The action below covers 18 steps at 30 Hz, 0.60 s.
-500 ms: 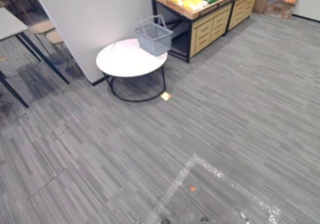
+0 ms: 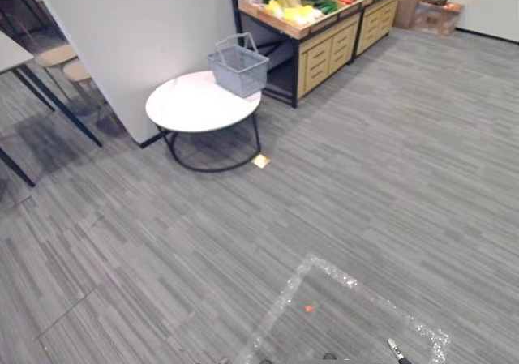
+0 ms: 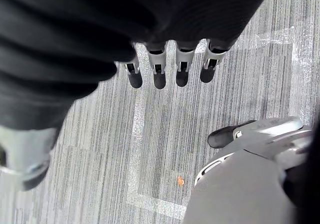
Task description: Pick vegetable in the basket
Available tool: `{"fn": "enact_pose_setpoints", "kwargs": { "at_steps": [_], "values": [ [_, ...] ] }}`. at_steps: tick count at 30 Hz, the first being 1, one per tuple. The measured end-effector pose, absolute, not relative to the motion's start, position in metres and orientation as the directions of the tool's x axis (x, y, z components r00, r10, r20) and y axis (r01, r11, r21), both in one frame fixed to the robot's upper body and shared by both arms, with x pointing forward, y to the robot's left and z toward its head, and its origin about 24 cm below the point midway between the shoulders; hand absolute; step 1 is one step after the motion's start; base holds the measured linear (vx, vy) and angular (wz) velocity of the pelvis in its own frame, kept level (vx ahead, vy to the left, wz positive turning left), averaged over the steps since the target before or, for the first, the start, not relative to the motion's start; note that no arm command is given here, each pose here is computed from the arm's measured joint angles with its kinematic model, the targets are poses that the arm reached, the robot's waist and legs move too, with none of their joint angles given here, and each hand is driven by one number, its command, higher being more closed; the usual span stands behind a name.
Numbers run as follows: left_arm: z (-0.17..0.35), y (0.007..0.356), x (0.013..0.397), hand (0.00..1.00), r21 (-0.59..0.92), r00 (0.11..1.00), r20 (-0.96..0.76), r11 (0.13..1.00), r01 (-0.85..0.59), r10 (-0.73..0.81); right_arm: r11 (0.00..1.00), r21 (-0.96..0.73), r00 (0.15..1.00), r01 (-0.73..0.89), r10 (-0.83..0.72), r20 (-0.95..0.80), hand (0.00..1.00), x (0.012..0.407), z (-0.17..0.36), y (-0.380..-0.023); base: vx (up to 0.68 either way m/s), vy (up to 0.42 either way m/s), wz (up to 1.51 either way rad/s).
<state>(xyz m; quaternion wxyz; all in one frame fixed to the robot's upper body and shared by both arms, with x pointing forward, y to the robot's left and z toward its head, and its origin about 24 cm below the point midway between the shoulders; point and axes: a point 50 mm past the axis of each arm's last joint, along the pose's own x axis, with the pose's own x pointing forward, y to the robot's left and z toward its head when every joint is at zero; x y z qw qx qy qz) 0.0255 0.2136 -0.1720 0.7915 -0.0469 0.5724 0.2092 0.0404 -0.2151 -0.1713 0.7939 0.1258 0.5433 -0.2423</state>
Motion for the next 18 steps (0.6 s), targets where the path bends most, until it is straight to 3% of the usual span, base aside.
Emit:
{"fn": "enact_pose_setpoints", "kwargs": {
  "at_steps": [18],
  "values": [
    [-0.1715,0.2141,0.0254,0.0,0.166,0.261,-0.918,0.886,-0.433,0.3,0.822,-0.06,0.282,0.567,-0.262,-0.923,0.0,0.0385,-0.1713,-0.2169,0.02,-0.017,0.0]
  ]
}}
